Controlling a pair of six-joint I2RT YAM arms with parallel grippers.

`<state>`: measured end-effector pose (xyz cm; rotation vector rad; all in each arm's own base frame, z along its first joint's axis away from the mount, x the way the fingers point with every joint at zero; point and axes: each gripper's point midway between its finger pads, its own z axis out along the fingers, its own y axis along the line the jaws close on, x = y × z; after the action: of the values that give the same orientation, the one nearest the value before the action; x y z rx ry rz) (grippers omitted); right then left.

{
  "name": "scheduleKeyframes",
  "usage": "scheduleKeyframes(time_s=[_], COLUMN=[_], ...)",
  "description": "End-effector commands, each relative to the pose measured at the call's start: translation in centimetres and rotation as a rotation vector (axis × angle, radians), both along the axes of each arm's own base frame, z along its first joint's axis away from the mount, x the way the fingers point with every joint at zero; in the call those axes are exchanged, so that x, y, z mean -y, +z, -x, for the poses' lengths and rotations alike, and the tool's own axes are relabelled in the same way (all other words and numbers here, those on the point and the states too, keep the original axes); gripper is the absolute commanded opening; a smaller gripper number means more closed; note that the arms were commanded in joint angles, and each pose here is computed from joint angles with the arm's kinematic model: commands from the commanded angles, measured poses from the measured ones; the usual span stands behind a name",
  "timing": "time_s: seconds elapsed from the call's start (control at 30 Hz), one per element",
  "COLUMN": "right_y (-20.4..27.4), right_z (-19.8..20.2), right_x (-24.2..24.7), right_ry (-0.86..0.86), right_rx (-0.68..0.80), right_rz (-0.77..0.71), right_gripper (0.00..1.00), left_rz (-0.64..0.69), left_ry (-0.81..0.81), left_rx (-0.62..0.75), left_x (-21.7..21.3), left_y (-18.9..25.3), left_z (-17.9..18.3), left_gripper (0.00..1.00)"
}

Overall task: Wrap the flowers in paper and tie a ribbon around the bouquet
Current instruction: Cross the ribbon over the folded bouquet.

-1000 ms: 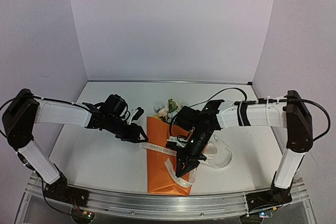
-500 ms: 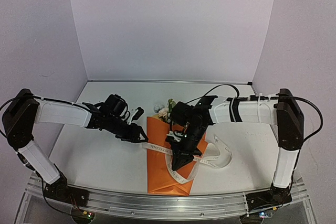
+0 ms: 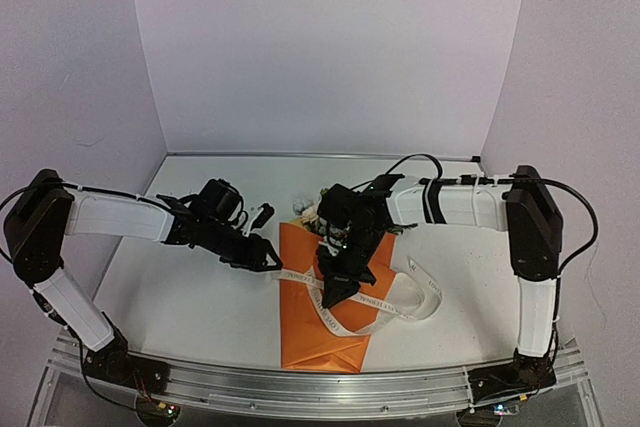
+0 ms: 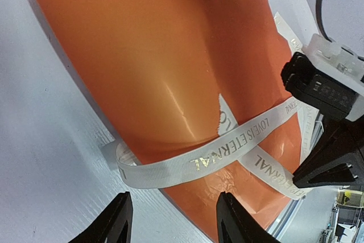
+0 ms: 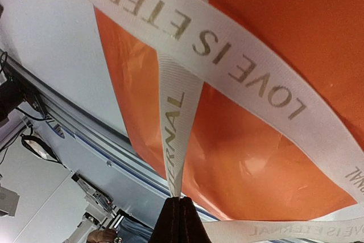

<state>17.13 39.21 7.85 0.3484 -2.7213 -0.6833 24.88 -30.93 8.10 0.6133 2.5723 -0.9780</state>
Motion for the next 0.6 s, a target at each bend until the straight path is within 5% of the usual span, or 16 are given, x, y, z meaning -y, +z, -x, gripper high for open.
scheduleKeyframes(time_s=[0.0, 0.4, 0.57], right_y=[0.2, 0.0, 0.4], right_z=[-2.4, -5.3, -5.5], right_x=[-0.6, 0.5, 0.7], right_ry=[-0.032, 0.020, 0.033], right_rx=[0.033, 0.116, 0.139], right_rz=[0.027, 0.115, 0.116], right_gripper=[0.00, 0.00, 0.08], left_rz=[0.053, 0.026, 0.026], left_ry=[-0.017, 0.032, 0.025], left_rx=[0.056, 0.049, 0.010], left_x=[1.2, 2.3, 3.6], left_y=[3.0, 3.7, 3.0], left_z=[-1.0, -3.4, -4.4], left_gripper=[0.53, 0.49, 0.47])
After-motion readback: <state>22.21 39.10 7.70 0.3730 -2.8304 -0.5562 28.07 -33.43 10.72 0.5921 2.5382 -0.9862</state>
